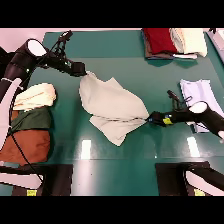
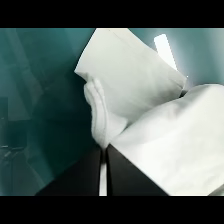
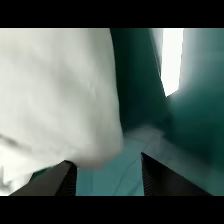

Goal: Fold the shirts.

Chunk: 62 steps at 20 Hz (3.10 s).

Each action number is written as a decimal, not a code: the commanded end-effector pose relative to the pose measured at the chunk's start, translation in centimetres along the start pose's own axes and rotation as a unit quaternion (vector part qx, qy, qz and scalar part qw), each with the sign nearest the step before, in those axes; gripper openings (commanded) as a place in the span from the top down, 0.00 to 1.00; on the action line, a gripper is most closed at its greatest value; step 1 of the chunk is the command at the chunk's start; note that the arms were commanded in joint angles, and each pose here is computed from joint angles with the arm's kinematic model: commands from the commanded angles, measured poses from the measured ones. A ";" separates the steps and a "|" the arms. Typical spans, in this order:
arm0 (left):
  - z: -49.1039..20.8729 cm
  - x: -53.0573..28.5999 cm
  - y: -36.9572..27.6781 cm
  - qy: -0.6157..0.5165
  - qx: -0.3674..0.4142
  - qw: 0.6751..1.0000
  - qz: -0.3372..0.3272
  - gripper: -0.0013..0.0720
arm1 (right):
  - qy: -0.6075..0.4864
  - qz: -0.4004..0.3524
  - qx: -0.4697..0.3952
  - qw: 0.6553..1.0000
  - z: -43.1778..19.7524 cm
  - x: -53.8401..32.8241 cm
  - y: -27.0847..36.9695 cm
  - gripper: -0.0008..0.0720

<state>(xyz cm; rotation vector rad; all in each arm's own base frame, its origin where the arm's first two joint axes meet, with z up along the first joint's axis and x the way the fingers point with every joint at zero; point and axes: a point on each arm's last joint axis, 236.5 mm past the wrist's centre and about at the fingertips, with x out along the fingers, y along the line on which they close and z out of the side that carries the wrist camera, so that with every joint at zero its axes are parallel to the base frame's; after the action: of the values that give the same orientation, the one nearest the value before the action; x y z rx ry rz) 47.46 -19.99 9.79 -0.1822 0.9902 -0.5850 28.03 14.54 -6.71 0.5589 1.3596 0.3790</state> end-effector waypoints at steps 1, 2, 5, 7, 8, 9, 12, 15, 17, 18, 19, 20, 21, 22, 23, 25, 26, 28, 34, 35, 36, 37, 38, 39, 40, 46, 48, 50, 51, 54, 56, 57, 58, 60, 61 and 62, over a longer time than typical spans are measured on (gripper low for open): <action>-0.1 -0.1 0.0 0.003 0.000 1.000 -0.001 0.95 | 0.000 -0.008 -0.015 1.000 2.7 2.4 0.4 0.55; -0.2 -0.1 -0.1 0.005 0.000 1.000 -0.001 0.94 | -0.002 -0.007 -0.030 1.000 3.4 2.5 0.6 0.81; 0.4 -1.4 -0.7 -0.009 0.008 1.000 0.000 0.95 | -0.034 -0.002 -0.074 0.997 6.5 0.2 2.7 0.97; 2.3 -5.2 -1.7 -0.050 0.036 0.998 0.015 0.95 | -0.074 -0.022 -0.143 0.987 8.7 -4.8 4.7 0.97; 3.9 -8.4 -2.7 -0.087 0.053 0.995 0.022 0.95 | -0.102 -0.034 -0.178 0.978 9.7 -8.3 6.0 0.97; 5.5 -12.2 -4.2 -0.129 0.071 0.989 0.027 0.94 | -0.139 -0.045 -0.210 0.967 10.4 -12.6 7.7 0.97; 8.0 -25.0 -10.3 -0.261 0.139 0.955 0.039 0.95 | -0.254 -0.062 -0.277 0.925 9.6 -25.5 13.3 0.97; 6.9 -36.6 -16.5 -0.372 0.191 0.908 0.036 0.95 | -0.331 -0.073 -0.305 0.890 6.1 -34.5 17.2 0.97; 5.2 -41.8 -19.1 -0.419 0.213 0.882 0.034 0.95 | -0.365 -0.082 -0.303 0.876 4.1 -37.9 18.4 0.97; 4.5 -43.4 -20.0 -0.434 0.220 0.873 0.034 0.95 | -0.371 -0.087 -0.301 0.874 3.4 -39.0 18.7 0.97; 4.3 -43.8 -20.2 -0.437 0.222 0.871 0.033 0.95 | -0.375 -0.088 -0.296 0.874 3.0 -39.7 18.8 0.97; 4.1 -44.0 -20.3 -0.436 0.224 0.871 0.033 0.95 | -0.372 -0.089 -0.292 0.877 2.8 -40.0 18.9 0.97; 4.2 -43.4 -20.1 -0.431 0.221 0.874 0.033 0.95 | -0.363 -0.086 -0.289 0.882 2.9 -39.8 19.0 0.97; 4.6 -42.2 -19.4 -0.420 0.215 0.881 0.034 0.95 | -0.347 -0.082 -0.288 0.889 3.2 -39.2 19.0 0.97; 5.1 -40.4 -18.5 -0.402 0.208 0.891 0.034 0.95 | -0.324 -0.074 -0.283 0.900 3.7 -37.9 18.8 0.97; 6.0 -34.6 -15.5 -0.342 0.183 0.921 0.036 0.95 | -0.258 -0.052 -0.275 0.925 5.2 -33.5 18.3 0.97; 6.0 -31.1 -13.7 -0.302 0.168 0.938 0.036 0.95 | -0.212 -0.044 -0.270 0.938 5.7 -30.2 17.7 0.97; 4.7 -23.2 -9.7 -0.201 0.132 0.970 0.036 0.95 | -0.114 -0.054 -0.252 0.960 6.3 -22.9 15.3 0.97; -1.2 -7.3 0.6 0.005 0.056 0.996 0.071 0.95 | 0.057 -0.086 -0.200 0.974 6.1 -7.2 7.9 0.33; -1.4 -6.9 1.8 0.013 0.060 0.994 0.089 0.95 | 0.064 -0.088 -0.197 0.974 6.3 -6.9 7.2 0.33; -1.5 -7.0 2.6 0.017 0.063 0.992 0.106 0.94 | 0.065 -0.090 -0.194 0.975 6.5 -7.1 6.6 0.33; -1.6 -7.1 3.1 0.020 0.066 0.991 0.116 0.94 | 0.063 -0.093 -0.189 0.976 6.7 -7.8 5.9 0.33; -1.7 -7.1 3.2 0.023 0.066 0.991 0.117 0.94 | 0.058 -0.098 -0.177 0.978 7.2 -8.5 4.9 0.33; -1.8 -7.1 3.2 0.024 0.066 0.991 0.117 0.94 | 0.053 -0.100 -0.161 0.980 7.5 -9.3 3.9 0.33; -1.8 -7.1 3.1 0.024 0.065 0.991 0.117 0.94 | 0.050 -0.104 -0.139 0.984 7.9 -10.2 2.5 0.33; -1.5 -7.1 3.1 0.019 0.065 0.991 0.115 0.94 | 0.031 -0.117 0.016 0.993 10.0 -13.0 -6.8 0.33; -1.5 -7.1 3.0 0.018 0.065 0.991 0.114 0.94 | 0.050 -0.110 0.047 0.992 10.0 -11.7 -8.6 0.33; -1.5 -7.0 2.9 0.018 0.064 0.992 0.112 0.94 | 0.072 -0.111 0.052 0.990 10.0 -9.5 -9.5 0.33; -1.5 -7.0 2.9 0.018 0.063 0.992 0.112 0.94 | 0.073 -0.111 0.054 0.990 10.3 -8.3 -9.6 0.33; -1.5 -7.0 2.9 0.018 0.061 0.992 0.112 0.95 | 0.081 -0.115 0.045 0.989 10.7 -5.6 -9.1 0.33; -1.5 -7.0 2.9 0.016 0.053 0.992 0.112 0.94 | 0.094 -0.119 0.036 0.988 10.4 -4.4 -8.8 0.34; -1.5 -7.0 2.9 0.016 0.053 0.992 0.112 0.94 | 0.100 -0.118 0.031 0.987 10.2 -3.8 -8.5 0.39; -1.5 -7.0 2.9 0.016 0.052 0.992 0.112 0.94 | 0.105 -0.119 0.026 0.987 10.1 -3.3 -8.3 0.40; -1.5 -7.0 2.9 0.017 0.053 0.992 0.112 0.94 | 0.101 -0.119 0.003 0.988 10.4 -2.6 -7.7 0.78; -1.5 -7.1 2.9 0.016 0.051 0.992 0.112 0.94 | 0.091 -0.119 -0.019 0.989 10.9 -2.6 -7.2 0.97; -1.2 -7.4 2.8 0.010 0.053 0.992 0.113 0.94 | 0.074 -0.119 -0.039 0.989 11.5 -3.1 -6.4 0.97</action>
<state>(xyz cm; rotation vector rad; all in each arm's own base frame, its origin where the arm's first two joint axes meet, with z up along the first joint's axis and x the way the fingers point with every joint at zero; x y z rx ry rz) 44.41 -13.55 13.01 0.0341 0.9920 -0.4337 37.19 4.78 -7.20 0.3687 1.5948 0.2364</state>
